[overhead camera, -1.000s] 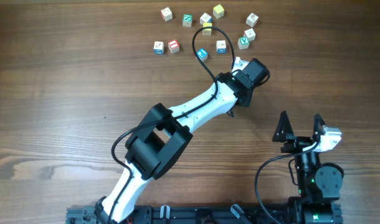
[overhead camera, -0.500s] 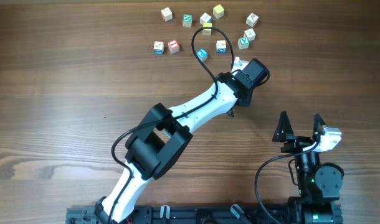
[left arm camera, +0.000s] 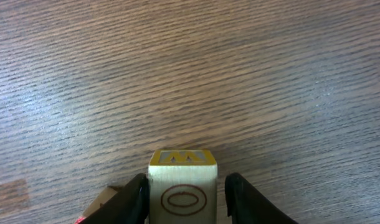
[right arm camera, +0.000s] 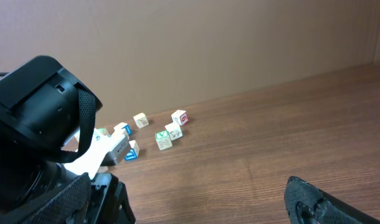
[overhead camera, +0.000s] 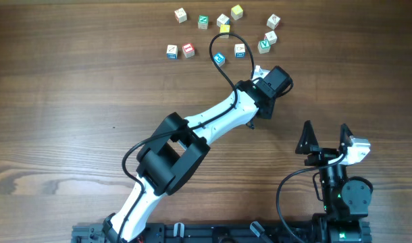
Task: Form a tower
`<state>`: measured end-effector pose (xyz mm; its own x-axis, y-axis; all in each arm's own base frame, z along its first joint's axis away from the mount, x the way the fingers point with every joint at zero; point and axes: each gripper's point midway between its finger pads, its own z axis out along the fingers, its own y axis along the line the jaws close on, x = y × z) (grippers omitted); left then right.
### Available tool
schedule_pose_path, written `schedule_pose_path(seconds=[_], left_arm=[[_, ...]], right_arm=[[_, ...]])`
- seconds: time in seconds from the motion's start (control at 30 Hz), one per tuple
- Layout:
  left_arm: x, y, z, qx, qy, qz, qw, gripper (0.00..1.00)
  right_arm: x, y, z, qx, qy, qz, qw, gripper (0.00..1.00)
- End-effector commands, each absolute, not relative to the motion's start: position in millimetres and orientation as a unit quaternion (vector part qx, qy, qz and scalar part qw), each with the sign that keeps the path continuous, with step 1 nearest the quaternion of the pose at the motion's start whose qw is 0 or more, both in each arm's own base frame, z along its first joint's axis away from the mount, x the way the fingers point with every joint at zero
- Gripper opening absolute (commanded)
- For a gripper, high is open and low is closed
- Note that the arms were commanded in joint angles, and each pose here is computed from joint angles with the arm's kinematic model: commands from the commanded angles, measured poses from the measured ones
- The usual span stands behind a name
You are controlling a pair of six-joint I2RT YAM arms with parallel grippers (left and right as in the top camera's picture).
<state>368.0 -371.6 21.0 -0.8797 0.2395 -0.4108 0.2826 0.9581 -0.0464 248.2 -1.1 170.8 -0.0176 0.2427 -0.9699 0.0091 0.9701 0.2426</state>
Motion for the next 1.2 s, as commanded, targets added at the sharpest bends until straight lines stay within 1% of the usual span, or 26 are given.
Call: schedule_pose_path(seconds=[0.0, 0.13, 0.17, 0.3, 0.37, 0.5, 0.63, 0.73, 0.8, 0.83, 0.87, 1.0, 1.17], left_arm=[[366, -374, 14, 0.133, 0.969, -0.056, 0.202, 0.43], [383, -367, 20, 0.120, 0.963, -0.037, 0.238, 0.51], [389, -364, 22, 0.114, 0.962, -0.034, 0.246, 0.55], [409, -343, 28, 0.092, 0.963, -0.028, 0.252, 0.58], [422, -328, 40, 0.095, 0.960, -0.019, 0.264, 0.59], [450, -288, 77, 0.047, 0.956, -0.016, 0.288, 0.62], [441, -286, 73, 0.051, 0.964, -0.033, 0.258, 0.62], [432, -283, 68, 0.052, 0.970, -0.030, 0.236, 0.57], [422, -299, 65, 0.065, 0.973, -0.075, 0.208, 0.52], [420, -304, 64, 0.068, 0.973, -0.088, 0.203, 0.23], [422, -305, 64, 0.067, 0.972, -0.090, 0.207, 0.04], [433, -320, 64, 0.070, 0.964, -0.113, 0.230, 0.04], [424, -334, 36, 0.098, 0.967, -0.136, 0.195, 0.04]], right_arm=[[248, -3, 173, 0.090, 0.705, 0.078, 0.699, 1.00], [248, -3, 173, 0.090, 0.705, 0.078, 0.699, 1.00], [248, -3, 172, 0.090, 0.705, 0.078, 0.699, 1.00], [248, -3, 173, 0.090, 0.705, 0.078, 0.699, 1.00], [248, -3, 172, 0.090, 0.705, 0.078, 0.699, 1.00], [248, -3, 172, 0.090, 0.705, 0.078, 0.699, 1.00], [248, -3, 173, 0.090, 0.705, 0.078, 0.699, 1.00], [248, -3, 172, 0.090, 0.705, 0.078, 0.699, 1.00], [248, -3, 173, 0.090, 0.705, 0.078, 0.699, 1.00], [248, -3, 173, 0.090, 0.705, 0.078, 0.699, 1.00], [248, -3, 172, 0.090, 0.705, 0.078, 0.699, 1.00], [248, -3, 172, 0.090, 0.705, 0.078, 0.699, 1.00], [248, -3, 173, 0.090, 0.705, 0.078, 0.699, 1.00]])
